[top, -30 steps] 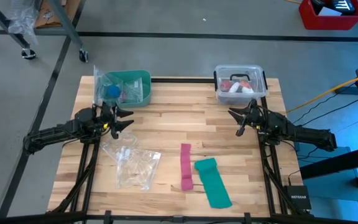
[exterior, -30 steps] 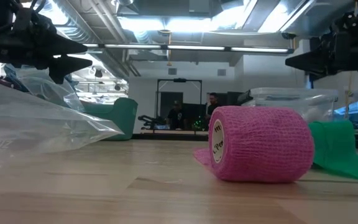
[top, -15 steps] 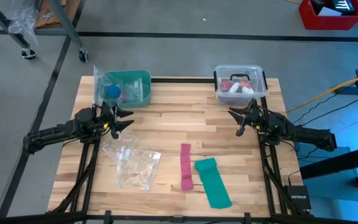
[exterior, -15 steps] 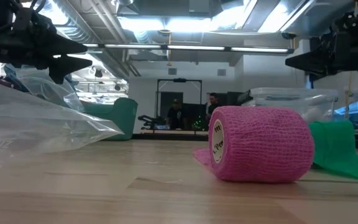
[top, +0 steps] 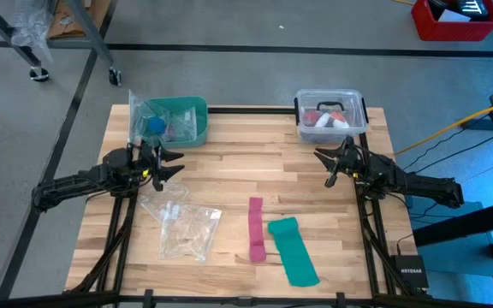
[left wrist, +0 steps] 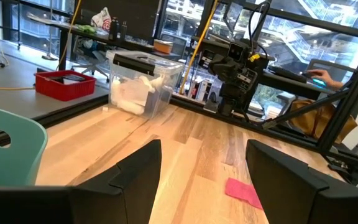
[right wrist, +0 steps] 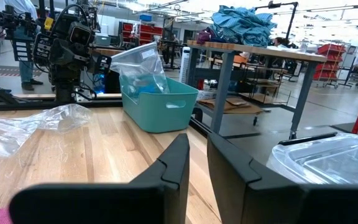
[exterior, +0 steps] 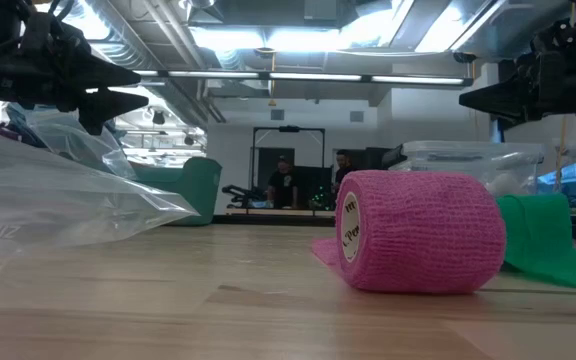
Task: Roll bandage
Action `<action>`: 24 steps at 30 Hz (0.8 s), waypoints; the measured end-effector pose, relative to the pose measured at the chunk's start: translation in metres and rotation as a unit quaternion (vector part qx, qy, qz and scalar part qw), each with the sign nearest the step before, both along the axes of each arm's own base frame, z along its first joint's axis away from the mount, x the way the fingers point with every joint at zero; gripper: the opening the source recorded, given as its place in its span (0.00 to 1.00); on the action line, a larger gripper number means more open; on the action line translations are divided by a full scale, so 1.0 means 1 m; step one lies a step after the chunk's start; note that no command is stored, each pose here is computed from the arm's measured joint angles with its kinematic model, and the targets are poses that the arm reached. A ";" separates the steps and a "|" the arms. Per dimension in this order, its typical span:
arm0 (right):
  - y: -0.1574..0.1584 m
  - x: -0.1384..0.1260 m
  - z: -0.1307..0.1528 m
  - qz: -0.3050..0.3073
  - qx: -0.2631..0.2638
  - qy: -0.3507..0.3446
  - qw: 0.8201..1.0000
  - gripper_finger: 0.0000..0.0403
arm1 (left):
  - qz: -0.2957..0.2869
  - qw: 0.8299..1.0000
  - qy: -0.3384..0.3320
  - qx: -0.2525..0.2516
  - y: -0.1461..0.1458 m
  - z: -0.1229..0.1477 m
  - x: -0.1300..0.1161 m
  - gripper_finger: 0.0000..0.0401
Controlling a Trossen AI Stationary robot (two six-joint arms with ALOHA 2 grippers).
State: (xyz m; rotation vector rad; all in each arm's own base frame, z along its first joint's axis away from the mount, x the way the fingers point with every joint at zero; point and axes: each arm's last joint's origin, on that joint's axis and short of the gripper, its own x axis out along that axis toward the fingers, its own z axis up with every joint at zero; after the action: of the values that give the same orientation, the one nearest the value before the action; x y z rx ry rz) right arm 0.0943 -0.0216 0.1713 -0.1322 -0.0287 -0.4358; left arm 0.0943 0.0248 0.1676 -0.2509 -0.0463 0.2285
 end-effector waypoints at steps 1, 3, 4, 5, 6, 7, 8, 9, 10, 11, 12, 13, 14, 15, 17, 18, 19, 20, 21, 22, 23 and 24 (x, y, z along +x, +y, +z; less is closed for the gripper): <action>0.000 0.000 0.000 0.000 0.000 0.000 1.000 0.15 | 0.000 1.000 0.000 0.000 0.000 0.000 0.000 0.56; 0.000 0.000 0.000 0.000 0.000 0.000 1.000 0.15 | 0.000 1.000 0.000 0.000 0.000 0.000 0.000 0.56; 0.000 0.000 0.000 0.000 0.000 0.000 1.000 0.15 | 0.000 1.000 0.000 0.000 0.000 0.000 0.000 0.56; 0.000 0.000 0.000 0.000 0.000 0.000 1.000 0.15 | 0.000 1.000 0.000 0.000 0.000 0.000 0.000 0.56; 0.000 0.000 0.000 0.000 0.000 0.000 1.000 0.15 | 0.000 1.000 0.000 0.000 0.000 0.000 0.000 0.56; 0.000 0.000 0.000 0.000 0.000 0.000 1.000 0.15 | 0.000 1.000 0.000 0.000 0.000 0.000 0.000 0.56; 0.000 0.000 0.000 0.000 0.000 0.000 1.000 0.15 | 0.000 1.000 0.000 0.000 0.000 0.000 0.000 0.56; 0.000 0.000 0.000 0.000 0.000 0.000 1.000 0.15 | 0.000 1.000 0.000 0.000 0.000 0.000 0.000 0.56; 0.000 0.000 0.000 0.000 0.000 0.000 1.000 0.15 | 0.000 1.000 0.000 0.000 0.000 0.000 0.000 0.56; 0.000 0.000 0.000 0.000 0.000 0.000 1.000 0.15 | 0.000 1.000 0.000 0.000 0.000 0.000 0.000 0.56; 0.000 0.000 0.000 0.000 0.000 0.000 1.000 0.15 | 0.000 1.000 0.000 0.000 0.000 0.000 0.000 0.56; 0.000 0.000 0.000 0.000 0.000 0.000 1.000 0.15 | 0.000 1.000 0.000 0.000 0.000 0.000 0.000 0.56; 0.000 0.000 0.000 0.000 0.000 0.000 1.000 0.15 | 0.000 1.000 0.000 0.000 0.000 0.000 0.000 0.56; 0.000 0.000 0.000 0.000 0.000 0.000 1.000 0.15 | 0.000 1.000 0.000 0.000 0.000 0.000 0.000 0.56; 0.000 0.000 0.000 0.000 0.000 0.001 1.000 0.15 | 0.000 1.000 0.000 0.000 0.000 0.000 0.000 0.56; 0.000 0.000 0.000 0.000 0.000 0.000 1.000 0.15 | 0.000 1.000 0.000 0.000 0.000 0.000 0.000 0.56; 0.000 0.000 0.000 0.000 0.000 0.000 1.000 0.15 | 0.000 1.000 0.000 0.000 0.000 0.000 0.000 0.56; 0.000 0.000 0.000 0.000 0.000 0.000 1.000 0.15 | 0.000 1.000 0.000 0.000 0.000 0.000 0.000 0.56; 0.000 0.000 0.000 0.000 0.000 0.000 1.000 0.15 | 0.000 1.000 0.000 0.000 0.000 0.000 0.000 0.56; 0.000 0.000 0.000 0.000 0.000 0.000 1.000 0.15 | 0.000 1.000 0.000 0.000 0.000 0.000 0.000 0.56; 0.000 0.000 0.000 0.000 0.000 0.000 1.000 0.15 | 0.000 1.000 0.000 0.000 0.000 0.000 0.000 0.56; 0.000 0.000 0.000 0.000 0.000 0.000 1.000 0.15 | 0.000 1.000 0.000 0.000 0.000 0.000 0.000 0.56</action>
State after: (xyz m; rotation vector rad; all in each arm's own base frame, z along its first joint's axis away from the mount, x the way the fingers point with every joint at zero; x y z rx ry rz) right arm 0.0943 -0.0216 0.1712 -0.1323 -0.0279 -0.4358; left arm 0.0943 0.0248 0.1676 -0.2509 -0.0463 0.2285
